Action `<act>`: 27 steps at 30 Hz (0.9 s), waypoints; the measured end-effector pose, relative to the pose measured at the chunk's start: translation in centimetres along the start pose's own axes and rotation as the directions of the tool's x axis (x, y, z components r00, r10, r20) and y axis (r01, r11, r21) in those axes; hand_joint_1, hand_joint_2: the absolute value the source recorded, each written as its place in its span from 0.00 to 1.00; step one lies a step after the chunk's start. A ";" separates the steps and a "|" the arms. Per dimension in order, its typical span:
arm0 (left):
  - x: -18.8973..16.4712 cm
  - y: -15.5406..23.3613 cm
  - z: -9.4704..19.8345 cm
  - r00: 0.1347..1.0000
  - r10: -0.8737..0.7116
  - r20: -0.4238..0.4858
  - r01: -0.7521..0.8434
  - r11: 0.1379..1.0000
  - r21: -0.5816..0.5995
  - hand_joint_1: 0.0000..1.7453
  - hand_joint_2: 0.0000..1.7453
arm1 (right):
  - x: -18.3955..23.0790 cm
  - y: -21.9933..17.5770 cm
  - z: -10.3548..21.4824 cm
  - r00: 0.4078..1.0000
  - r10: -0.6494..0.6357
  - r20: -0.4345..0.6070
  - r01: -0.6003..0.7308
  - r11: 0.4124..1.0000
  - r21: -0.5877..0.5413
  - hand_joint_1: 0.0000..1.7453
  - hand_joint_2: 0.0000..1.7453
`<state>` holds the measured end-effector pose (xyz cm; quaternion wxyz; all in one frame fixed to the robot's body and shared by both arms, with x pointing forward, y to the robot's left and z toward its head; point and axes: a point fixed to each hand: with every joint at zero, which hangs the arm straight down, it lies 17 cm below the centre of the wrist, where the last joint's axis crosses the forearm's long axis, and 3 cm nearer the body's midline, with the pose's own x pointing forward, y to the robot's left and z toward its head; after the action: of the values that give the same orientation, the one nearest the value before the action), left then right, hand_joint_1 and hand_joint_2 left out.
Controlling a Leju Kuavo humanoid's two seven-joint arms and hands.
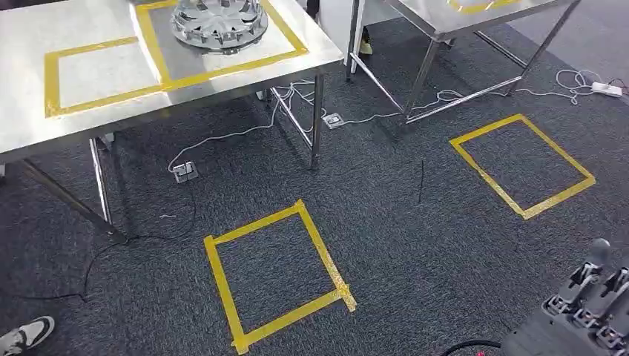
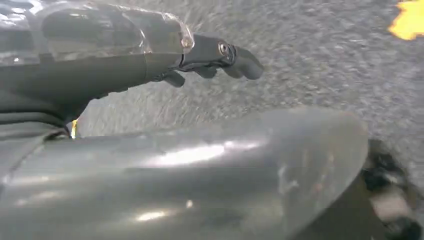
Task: Take the parts from the cabinet and place them on the table.
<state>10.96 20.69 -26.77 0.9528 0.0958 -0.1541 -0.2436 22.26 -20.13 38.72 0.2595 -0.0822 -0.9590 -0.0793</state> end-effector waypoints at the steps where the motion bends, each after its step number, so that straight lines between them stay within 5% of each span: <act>1: 0.0 0.0 0.0 1.000 -0.005 0.000 0.005 1.000 -0.001 0.00 0.00 | 0.0 0.0 -0.1 1.000 0.000 0.001 0.000 1.000 0.000 0.00 0.00; 27: -0.9 -2.1 0.5 0.967 -0.256 0.018 0.256 0.960 -0.110 0.00 0.00 | 0.6 -0.1 -1.6 0.995 -0.074 0.062 0.076 0.996 -0.039 0.00 0.00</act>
<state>9.14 19.22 -27.08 0.9169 0.0611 -0.1282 -0.3731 22.47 -20.48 40.35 0.2257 -0.0537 -0.9669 -0.1064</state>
